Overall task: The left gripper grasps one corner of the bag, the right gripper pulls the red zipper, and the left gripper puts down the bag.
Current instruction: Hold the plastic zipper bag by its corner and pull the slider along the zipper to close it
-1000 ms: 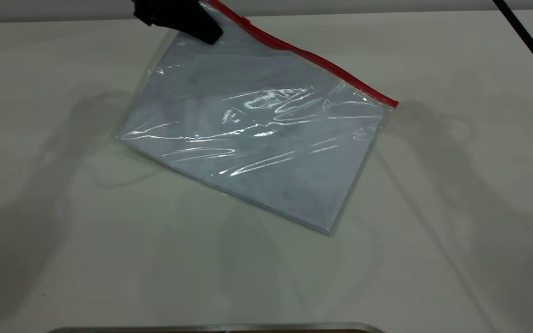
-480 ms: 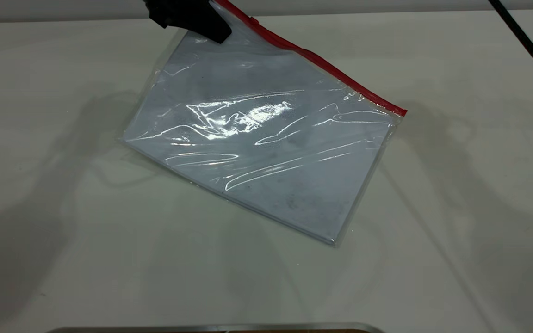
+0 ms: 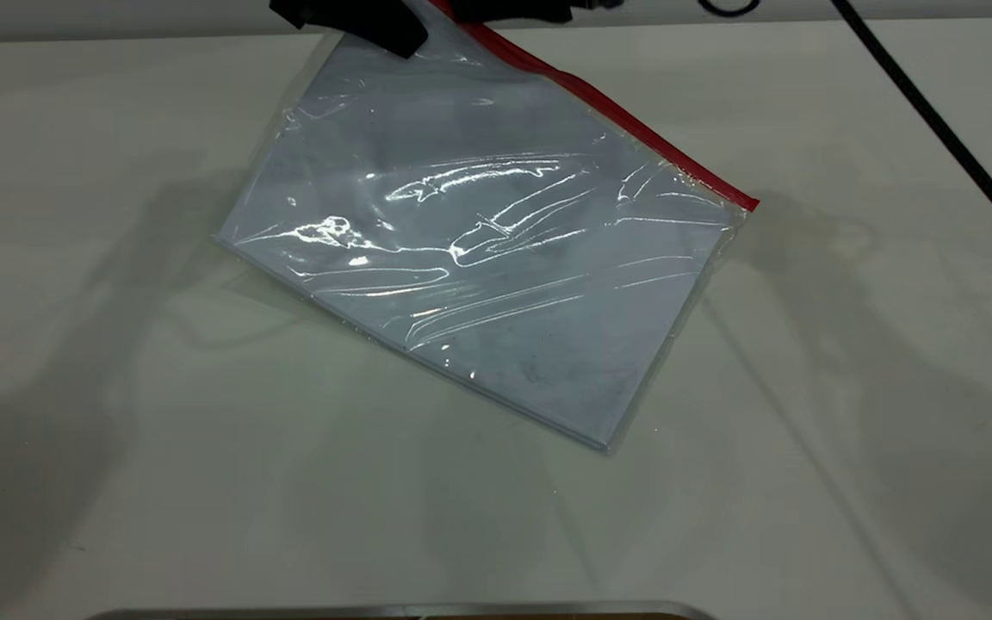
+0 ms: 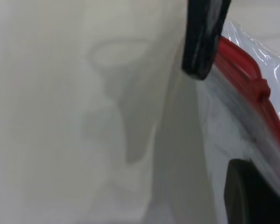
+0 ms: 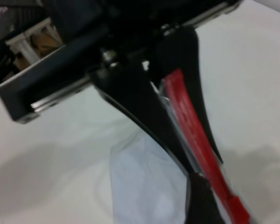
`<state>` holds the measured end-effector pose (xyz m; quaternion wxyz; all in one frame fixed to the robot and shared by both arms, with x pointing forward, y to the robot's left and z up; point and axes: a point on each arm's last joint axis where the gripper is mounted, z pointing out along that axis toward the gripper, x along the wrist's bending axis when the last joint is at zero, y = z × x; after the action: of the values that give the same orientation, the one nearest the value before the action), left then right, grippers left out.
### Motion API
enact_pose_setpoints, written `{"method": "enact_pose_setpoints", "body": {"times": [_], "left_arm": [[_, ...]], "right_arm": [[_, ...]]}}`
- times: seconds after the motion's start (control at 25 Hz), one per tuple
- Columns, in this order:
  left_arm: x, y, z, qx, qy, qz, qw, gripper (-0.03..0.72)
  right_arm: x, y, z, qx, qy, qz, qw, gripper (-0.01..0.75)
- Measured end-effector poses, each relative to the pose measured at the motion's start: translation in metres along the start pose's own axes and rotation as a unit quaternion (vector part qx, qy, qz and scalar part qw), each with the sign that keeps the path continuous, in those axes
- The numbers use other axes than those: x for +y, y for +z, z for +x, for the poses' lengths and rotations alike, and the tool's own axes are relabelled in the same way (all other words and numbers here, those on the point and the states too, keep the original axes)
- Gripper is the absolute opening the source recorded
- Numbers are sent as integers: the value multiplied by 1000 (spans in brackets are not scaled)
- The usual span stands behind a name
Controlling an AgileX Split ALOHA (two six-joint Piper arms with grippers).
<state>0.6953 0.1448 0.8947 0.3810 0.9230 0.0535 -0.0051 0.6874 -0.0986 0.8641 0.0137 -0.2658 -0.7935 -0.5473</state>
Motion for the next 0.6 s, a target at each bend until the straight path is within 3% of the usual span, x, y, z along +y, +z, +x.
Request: {"method": "enact_pose_setpoints", "body": {"times": [0.4, 0.6], "left_arm": [[0, 0, 0, -1, -21, 0, 1000, 53], [-1, -1, 1, 1, -25, 0, 1000, 53]], "right_arm": [[-19, 9, -6, 8, 41, -14, 999, 489], [-17, 10, -6, 11, 41, -22, 999, 390]]}}
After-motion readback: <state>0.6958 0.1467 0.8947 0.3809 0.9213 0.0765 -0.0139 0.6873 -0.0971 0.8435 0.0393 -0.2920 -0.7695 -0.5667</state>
